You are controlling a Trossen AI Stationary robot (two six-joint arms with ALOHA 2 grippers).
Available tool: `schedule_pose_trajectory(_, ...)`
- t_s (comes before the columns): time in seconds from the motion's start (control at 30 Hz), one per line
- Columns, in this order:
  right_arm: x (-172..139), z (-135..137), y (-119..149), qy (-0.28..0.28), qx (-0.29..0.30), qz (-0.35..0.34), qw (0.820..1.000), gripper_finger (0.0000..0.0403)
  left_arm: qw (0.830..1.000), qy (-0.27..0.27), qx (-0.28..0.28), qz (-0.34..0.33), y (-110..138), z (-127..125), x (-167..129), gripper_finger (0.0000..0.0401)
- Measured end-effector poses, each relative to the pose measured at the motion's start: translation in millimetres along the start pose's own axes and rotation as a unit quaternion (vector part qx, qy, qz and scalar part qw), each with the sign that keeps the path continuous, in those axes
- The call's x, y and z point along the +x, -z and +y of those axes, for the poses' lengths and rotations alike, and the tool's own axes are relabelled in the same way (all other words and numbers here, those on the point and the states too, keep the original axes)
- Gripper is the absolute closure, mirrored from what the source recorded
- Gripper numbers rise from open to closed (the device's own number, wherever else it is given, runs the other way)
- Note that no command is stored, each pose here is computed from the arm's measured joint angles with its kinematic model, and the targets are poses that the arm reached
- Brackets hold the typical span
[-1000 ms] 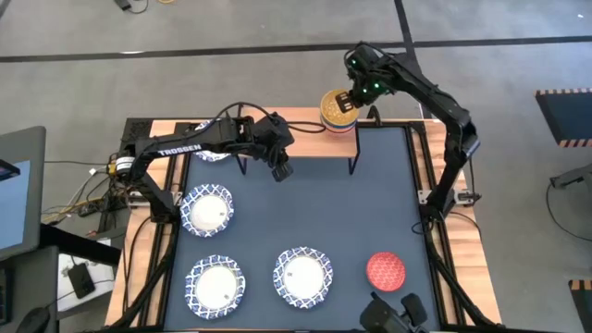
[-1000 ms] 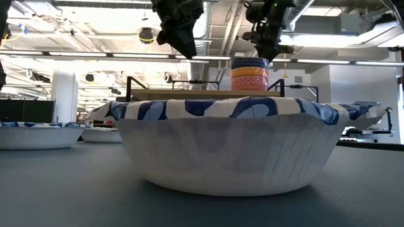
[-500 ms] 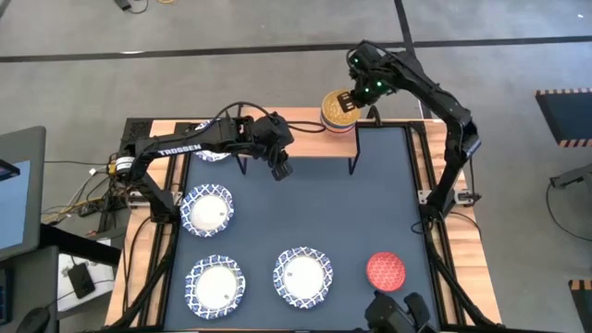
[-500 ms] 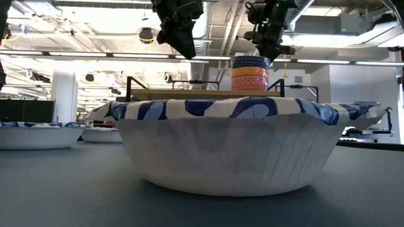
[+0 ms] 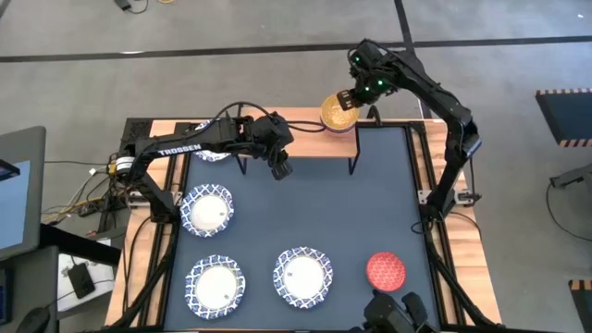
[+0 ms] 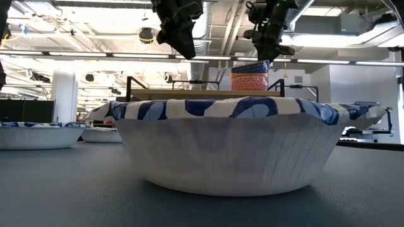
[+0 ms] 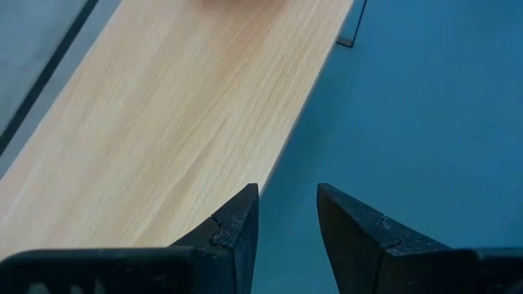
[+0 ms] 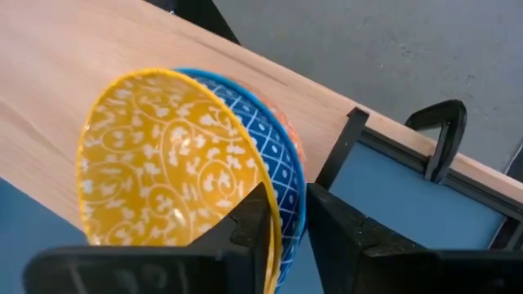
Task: Place and stack bowls onto a shelf
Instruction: Stack the yellow bowl on top of the light blue bowl on the shelf
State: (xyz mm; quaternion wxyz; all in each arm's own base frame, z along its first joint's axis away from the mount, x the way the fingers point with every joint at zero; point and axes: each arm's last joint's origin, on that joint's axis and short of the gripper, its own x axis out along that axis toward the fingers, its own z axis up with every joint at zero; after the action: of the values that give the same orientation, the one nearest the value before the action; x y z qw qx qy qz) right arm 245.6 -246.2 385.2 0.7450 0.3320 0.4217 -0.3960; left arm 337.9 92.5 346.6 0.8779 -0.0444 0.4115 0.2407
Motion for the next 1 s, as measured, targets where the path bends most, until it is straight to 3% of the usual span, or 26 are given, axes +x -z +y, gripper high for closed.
schedule_pose_trajectory(0.27,-0.5,0.2,-1.8,0.003,0.008,-0.012,1.0,0.0262,1.0,0.0,-0.016,0.003,0.7,0.1,0.0,0.0289)
schedule_pose_trajectory(0.67,-23.3,2.8,-8.8,-0.012,-0.001,-0.106,0.994,0.0285,1.0,-0.002,-0.017,0.016,3.3,0.3,-0.1,0.0289)
schedule_pose_trajectory(1.0,3.7,-0.3,-3.5,0.01,-0.01,-0.079,0.997,0.0291,1.0,-0.002,-0.011,0.014,2.9,0.3,-0.1,0.0289)
